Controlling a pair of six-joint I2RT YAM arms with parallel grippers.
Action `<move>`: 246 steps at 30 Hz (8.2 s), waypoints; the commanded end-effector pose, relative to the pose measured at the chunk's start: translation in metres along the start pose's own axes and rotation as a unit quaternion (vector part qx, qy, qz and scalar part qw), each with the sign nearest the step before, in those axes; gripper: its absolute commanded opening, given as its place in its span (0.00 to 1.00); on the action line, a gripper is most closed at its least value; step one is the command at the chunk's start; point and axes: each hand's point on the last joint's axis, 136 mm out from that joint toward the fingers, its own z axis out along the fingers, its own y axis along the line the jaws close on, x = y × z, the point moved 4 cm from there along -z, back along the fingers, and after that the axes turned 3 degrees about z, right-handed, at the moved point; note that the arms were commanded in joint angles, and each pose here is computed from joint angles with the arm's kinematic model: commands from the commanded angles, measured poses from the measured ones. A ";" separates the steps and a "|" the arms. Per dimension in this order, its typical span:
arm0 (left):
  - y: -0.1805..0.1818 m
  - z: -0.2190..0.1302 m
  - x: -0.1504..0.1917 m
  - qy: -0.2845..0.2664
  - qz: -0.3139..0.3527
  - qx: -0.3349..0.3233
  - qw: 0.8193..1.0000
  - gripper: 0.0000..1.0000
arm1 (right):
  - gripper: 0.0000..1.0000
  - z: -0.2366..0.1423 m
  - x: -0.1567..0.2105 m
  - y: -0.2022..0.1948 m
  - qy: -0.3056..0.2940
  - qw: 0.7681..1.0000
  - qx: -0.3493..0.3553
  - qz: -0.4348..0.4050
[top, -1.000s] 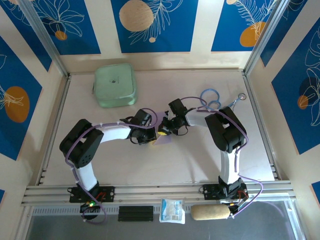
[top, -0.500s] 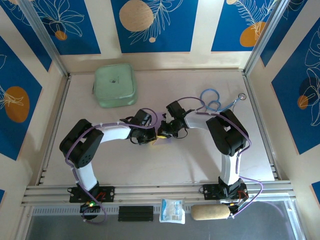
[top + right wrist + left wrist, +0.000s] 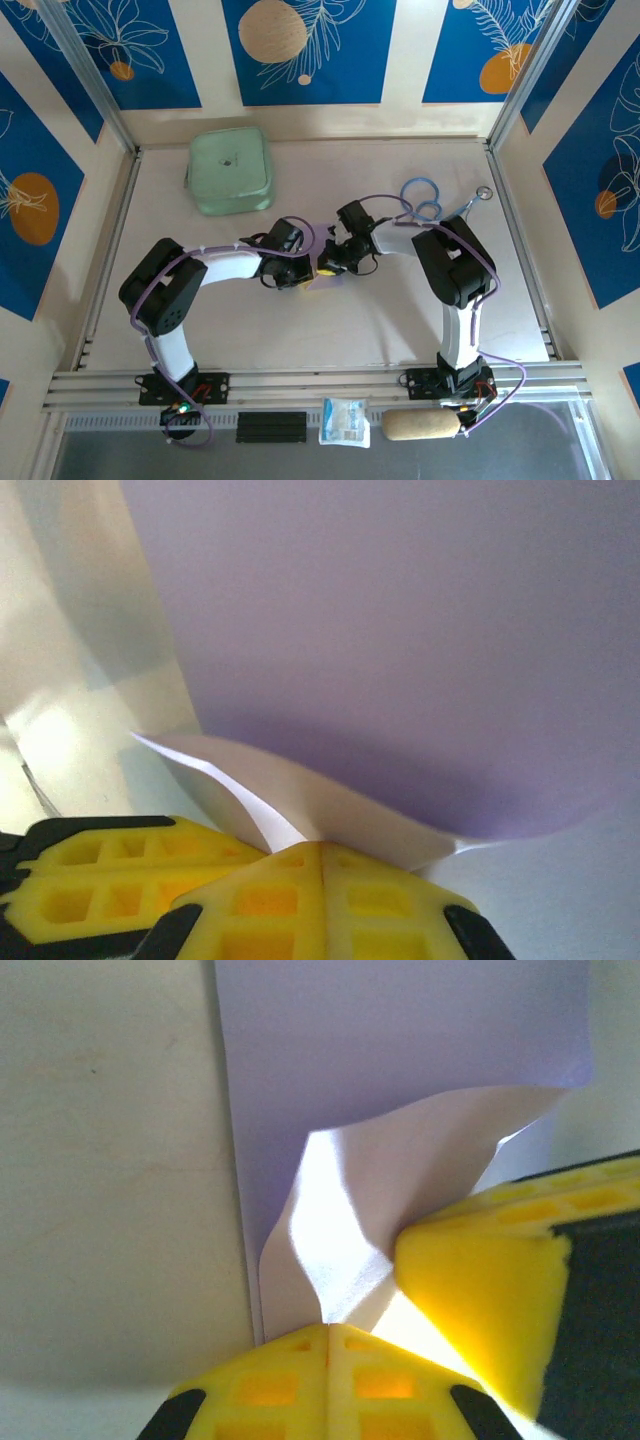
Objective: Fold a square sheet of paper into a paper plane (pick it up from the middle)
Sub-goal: Fold the triangle a second time at the center of the table, then turn over the paper at the center of the table.
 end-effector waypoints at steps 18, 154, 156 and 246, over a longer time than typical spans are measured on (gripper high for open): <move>0.047 0.013 0.037 0.087 -0.013 -0.099 0.991 0.00 | 0.00 -0.065 -0.092 -0.034 -0.120 0.992 0.011 0.034; 0.031 0.008 -0.035 -0.032 -0.021 -0.091 0.995 0.00 | 0.30 -0.007 0.003 0.011 -0.044 0.990 0.041 0.125; 0.031 0.008 -0.036 -0.032 -0.022 -0.091 0.995 0.00 | 0.29 -0.005 0.003 0.011 -0.043 0.990 0.041 0.125; -0.052 -0.126 -0.063 -0.167 -0.068 0.342 0.922 0.33 | 0.08 -0.100 -0.008 0.104 -0.052 0.964 -0.258 -0.042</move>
